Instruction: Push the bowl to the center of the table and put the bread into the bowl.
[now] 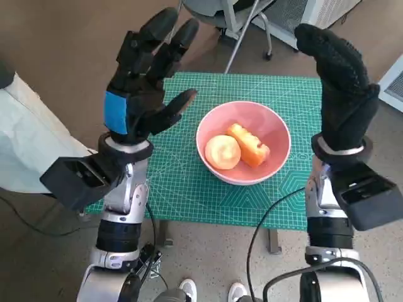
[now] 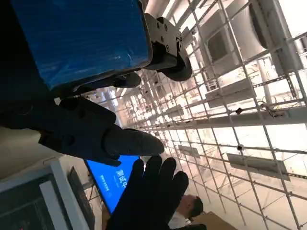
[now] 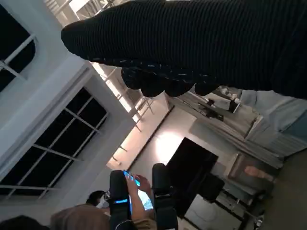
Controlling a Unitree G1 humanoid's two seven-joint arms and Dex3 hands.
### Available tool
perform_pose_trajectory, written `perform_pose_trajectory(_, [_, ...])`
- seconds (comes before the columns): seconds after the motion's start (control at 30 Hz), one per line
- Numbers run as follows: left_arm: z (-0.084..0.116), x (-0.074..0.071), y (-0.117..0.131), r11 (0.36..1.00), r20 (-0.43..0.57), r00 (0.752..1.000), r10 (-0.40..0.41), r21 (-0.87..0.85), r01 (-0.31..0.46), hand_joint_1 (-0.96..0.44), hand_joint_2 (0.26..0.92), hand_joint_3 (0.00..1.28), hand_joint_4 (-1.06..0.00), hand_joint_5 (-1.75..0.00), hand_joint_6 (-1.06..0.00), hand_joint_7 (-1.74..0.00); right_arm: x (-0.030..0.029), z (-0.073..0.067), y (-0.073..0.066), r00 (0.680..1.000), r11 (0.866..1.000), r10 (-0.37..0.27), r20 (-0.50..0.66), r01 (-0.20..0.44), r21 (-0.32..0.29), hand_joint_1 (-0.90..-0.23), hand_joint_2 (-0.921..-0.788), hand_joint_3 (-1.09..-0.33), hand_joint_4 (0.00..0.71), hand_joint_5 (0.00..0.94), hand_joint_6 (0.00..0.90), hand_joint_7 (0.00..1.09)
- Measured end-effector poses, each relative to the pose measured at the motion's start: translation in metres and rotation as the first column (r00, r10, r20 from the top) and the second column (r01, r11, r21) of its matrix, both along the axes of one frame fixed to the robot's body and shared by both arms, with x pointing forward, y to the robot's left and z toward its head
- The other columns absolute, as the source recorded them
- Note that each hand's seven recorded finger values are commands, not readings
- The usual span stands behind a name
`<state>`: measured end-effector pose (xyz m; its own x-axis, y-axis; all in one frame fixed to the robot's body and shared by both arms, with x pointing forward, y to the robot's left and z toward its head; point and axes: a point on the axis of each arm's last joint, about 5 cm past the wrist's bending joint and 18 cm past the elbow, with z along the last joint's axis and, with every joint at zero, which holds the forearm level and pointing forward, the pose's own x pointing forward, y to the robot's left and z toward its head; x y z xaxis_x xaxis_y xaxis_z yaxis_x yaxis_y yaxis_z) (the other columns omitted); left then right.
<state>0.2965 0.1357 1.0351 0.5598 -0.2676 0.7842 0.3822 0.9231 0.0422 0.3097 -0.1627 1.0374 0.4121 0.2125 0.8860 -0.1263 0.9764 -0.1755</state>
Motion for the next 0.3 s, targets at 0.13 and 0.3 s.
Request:
perform_pose_trajectory(0.13, [-0.0006, 0.0002, -0.0007, 1.0, -0.01, 1.0, -0.004, 0.0, 0.004, -0.36, 0.921, 0.23, -0.43, 0.0, -0.18, -0.66, -0.0003, 0.001, 0.0012, 1.0, 1.0, 0.005, 0.005, -0.005, -0.005, -0.542, -0.921, -0.725, 0.354, 0.0, 0.05, 0.73])
perform_pose_trajectory(0.3, [-0.003, -0.0001, -0.0014, 1.0, -0.028, 1.0, -0.007, -0.002, 0.007, -0.35, 0.921, 0.23, -0.43, 0.0, -0.17, -0.69, -0.0005, 0.0017, 0.0014, 1.0, 1.0, 0.007, 0.008, -0.007, -0.01, -0.536, -0.921, -0.729, 0.353, 0.0, 0.05, 0.73])
